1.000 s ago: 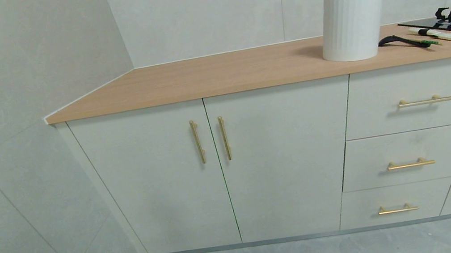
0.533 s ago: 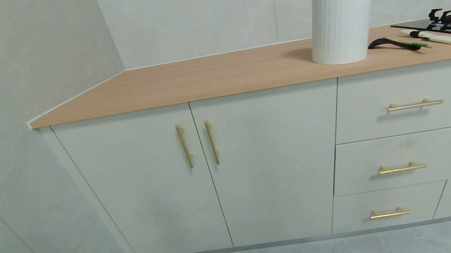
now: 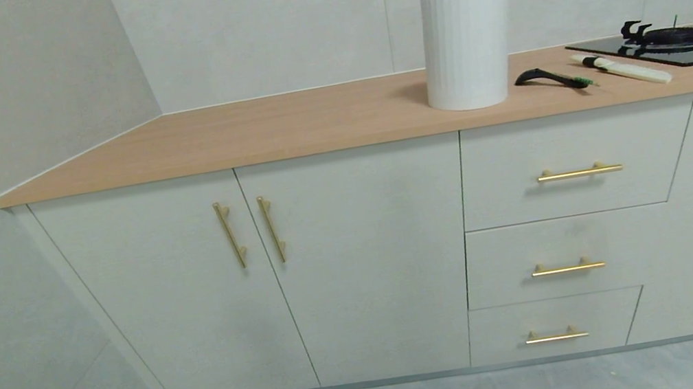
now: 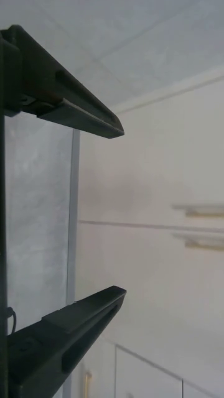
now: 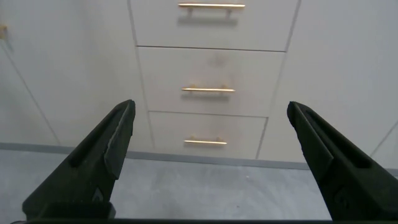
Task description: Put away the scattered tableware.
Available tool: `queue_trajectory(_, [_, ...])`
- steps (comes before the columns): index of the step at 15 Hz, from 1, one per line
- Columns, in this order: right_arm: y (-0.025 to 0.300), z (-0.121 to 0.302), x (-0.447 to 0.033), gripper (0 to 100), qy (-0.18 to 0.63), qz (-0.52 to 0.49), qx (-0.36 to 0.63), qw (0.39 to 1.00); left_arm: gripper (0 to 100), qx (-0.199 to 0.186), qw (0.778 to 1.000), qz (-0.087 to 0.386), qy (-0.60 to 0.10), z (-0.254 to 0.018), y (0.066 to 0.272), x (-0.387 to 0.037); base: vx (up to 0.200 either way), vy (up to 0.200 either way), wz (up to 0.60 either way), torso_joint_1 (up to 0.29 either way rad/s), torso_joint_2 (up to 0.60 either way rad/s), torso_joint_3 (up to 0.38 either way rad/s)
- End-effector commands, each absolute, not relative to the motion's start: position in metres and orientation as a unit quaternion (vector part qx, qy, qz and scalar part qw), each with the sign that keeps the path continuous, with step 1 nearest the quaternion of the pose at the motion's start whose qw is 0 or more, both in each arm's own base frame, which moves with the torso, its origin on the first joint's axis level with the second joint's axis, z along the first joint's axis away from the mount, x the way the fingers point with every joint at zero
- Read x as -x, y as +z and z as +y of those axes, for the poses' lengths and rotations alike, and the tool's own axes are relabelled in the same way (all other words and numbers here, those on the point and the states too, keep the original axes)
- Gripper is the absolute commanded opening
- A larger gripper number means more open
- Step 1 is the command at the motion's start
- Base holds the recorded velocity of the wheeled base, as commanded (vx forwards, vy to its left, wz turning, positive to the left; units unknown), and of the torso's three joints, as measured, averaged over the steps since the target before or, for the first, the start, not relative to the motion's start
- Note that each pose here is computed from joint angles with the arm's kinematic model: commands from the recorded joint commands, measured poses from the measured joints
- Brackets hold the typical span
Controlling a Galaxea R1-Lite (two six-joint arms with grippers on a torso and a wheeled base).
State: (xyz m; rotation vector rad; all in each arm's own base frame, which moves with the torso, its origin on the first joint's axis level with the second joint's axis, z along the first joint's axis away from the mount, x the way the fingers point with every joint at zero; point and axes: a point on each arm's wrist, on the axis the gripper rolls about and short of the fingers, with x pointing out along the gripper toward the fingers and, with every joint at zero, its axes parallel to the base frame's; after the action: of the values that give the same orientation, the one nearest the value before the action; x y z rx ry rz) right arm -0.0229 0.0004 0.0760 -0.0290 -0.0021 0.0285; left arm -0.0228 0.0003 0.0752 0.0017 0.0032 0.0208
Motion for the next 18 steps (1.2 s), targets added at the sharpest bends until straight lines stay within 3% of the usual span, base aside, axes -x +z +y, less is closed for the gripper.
queue_trajectory(1, [0.0759, 0.0004, 0.0228, 100, 0.015, 0.0, 0.015, 1.0, 100, -0.001, 1.0, 0.002, 0.011, 0.0003, 0.0752, 0.0228, 0.0, -0.2, 0.0, 0.002, 0.0, -0.002])
queue_trajectory(10, [0.0759, 0.0004, 0.0228, 100, 0.015, 0.0, 0.013, 1.0, 100, 0.0, 1.0, 0.002, 0.012, 0.0004, 0.0752, 0.0228, 0.0, -0.022, 0.0, 0.0, 0.0, 0.001])
queue_trajectory(13, [0.0759, 0.0004, 0.0228, 100, 0.015, 0.0, 0.014, 1.0, 100, 0.0, 1.0, 0.002, 0.012, 0.0004, 0.0752, 0.0228, 0.2, 0.0, 0.0, -0.001, 0.01, 0.007])
queue_trajectory(18, [0.0759, 0.0005, 0.0229, 100, 0.015, -0.001, 0.014, 1.0, 100, 0.001, 1.0, 0.002, 0.012, 0.0004, 0.0752, 0.0228, 0.0, 0.0, 0.0, 0.0, 0.0, 0.0])
